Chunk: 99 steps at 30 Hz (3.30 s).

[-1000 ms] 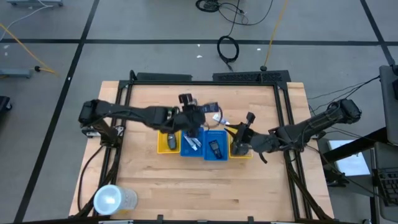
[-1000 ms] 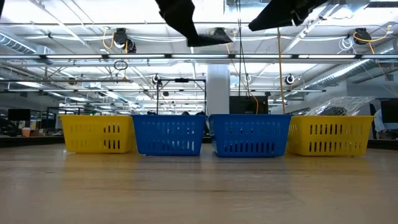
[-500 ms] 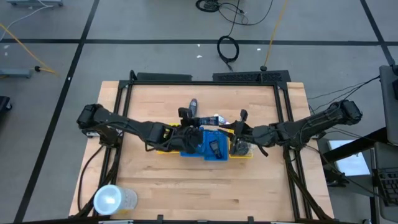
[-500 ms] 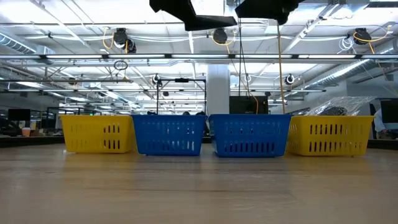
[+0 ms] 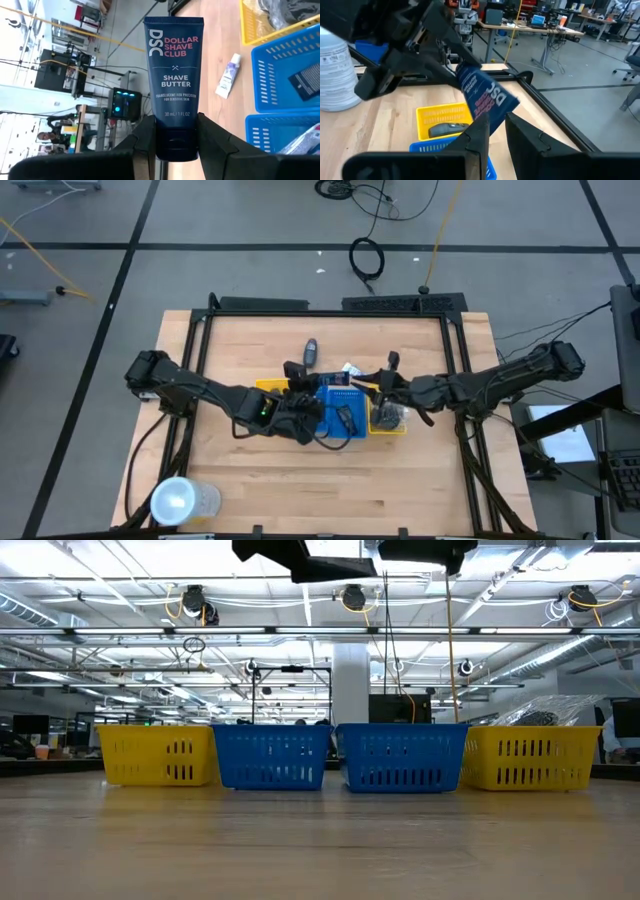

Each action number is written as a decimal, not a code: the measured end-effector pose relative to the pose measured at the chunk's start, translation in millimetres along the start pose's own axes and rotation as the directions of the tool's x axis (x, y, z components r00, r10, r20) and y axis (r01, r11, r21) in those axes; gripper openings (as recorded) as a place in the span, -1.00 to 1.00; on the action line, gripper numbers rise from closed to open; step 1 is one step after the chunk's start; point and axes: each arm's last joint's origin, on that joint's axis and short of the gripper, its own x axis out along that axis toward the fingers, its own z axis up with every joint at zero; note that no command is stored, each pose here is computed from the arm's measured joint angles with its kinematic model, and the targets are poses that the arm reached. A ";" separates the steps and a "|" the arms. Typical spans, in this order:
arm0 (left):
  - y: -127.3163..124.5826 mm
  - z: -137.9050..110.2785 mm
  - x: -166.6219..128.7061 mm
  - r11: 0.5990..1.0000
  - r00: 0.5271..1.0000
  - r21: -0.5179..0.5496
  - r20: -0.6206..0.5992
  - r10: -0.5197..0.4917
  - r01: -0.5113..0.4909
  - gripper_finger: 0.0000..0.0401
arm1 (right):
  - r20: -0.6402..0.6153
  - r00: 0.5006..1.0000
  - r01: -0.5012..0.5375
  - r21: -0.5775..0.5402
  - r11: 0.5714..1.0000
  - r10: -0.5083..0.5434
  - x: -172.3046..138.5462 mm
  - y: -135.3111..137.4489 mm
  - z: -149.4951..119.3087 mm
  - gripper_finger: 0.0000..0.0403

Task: Pick & Place Travel size toiletries
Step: Put the blue shaving cream into the right blue basket

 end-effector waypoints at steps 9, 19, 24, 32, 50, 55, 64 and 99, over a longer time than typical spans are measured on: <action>-0.2 2.0 0.4 1.000 1.000 -0.013 0.011 0.003 -0.003 -0.54 | -0.002 1.000 -0.003 0.000 1.000 0.003 -1.2 -0.5 0.2 -0.73; -1.5 4.5 -2.6 1.000 1.000 -0.008 0.030 0.004 -0.004 -0.54 | -0.010 0.997 -0.070 0.041 0.997 0.071 3.7 -6.6 -0.2 -0.73; -1.6 4.4 -2.9 1.000 1.000 -0.007 0.029 0.008 -0.008 -0.54 | -0.014 0.998 -0.057 0.051 0.997 0.058 5.9 -10.5 -0.5 -0.73; -1.1 3.7 -2.9 1.000 0.999 -0.006 0.019 0.027 -0.027 -0.54 | -0.004 0.998 -0.070 0.040 0.997 0.070 4.2 -10.7 1.1 -0.73; -3.0 5.2 -6.3 1.000 0.999 -0.008 0.031 0.029 -0.029 -0.54 | -0.015 0.995 -0.097 0.067 0.993 0.099 8.3 -13.0 -0.8 -0.73; -1.8 9.0 -6.5 0.999 0.998 -0.005 0.056 0.033 -0.033 -0.54 | 0.008 0.986 -0.167 0.094 0.981 0.167 14.2 -12.8 -0.4 -0.73; -3.0 9.4 -5.4 0.999 0.998 -0.012 0.055 0.034 -0.034 -0.54 | 0.021 0.987 -0.158 0.085 0.984 0.157 16.0 -15.4 0.6 -0.75; 6.3 0.0 13.8 0.991 1.000 -0.136 -0.012 0.008 -0.009 0.52 | -0.414 0.889 -0.148 0.146 0.978 0.196 1.6 -11.9 -41.4 -1.00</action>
